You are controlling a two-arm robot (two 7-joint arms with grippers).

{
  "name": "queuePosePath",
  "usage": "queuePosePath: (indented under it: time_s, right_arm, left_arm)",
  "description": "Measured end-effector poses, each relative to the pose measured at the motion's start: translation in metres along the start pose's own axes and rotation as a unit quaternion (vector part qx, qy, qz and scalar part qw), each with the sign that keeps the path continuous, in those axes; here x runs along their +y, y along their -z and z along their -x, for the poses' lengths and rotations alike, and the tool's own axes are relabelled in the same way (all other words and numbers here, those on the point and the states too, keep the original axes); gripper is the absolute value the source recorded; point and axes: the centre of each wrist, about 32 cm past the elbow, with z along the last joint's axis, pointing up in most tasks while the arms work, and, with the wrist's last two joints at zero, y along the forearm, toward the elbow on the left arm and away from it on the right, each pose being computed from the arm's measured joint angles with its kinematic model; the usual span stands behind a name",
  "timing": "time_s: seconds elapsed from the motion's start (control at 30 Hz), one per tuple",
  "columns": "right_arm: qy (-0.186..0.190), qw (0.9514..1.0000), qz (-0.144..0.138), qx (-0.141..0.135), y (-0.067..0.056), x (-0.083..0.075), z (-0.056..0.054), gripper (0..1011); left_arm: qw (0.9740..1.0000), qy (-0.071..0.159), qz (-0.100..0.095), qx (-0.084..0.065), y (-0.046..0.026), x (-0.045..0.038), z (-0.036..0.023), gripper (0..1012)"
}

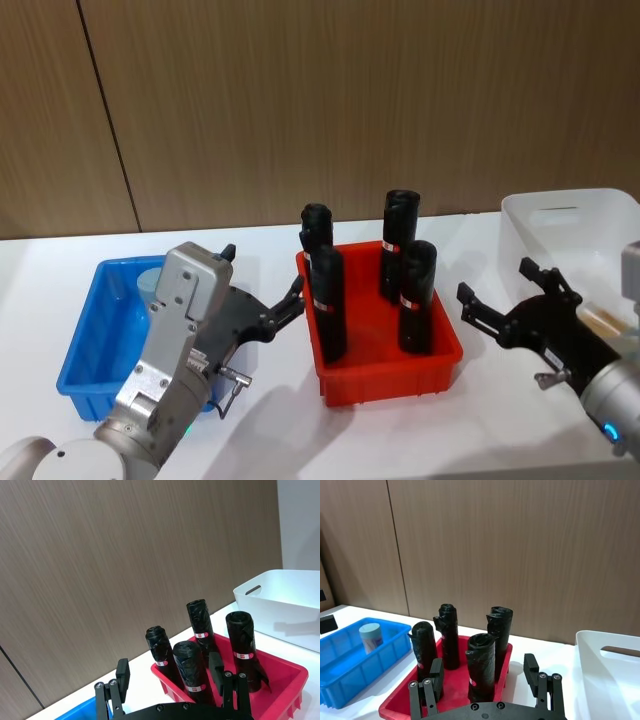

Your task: Pick the cotton swabs from the blue box and place them into the white box.

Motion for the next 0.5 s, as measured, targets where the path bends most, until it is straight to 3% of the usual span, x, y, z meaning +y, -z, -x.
queuePosePath:
  time_s: [0.5]
  right_arm:
    - [-0.069,0.9971,0.012,0.029,0.016,0.030,-0.051,1002]
  left_arm:
    - [1.0000,0.000,0.000,0.000,0.0000,0.0000,0.0000,1000]
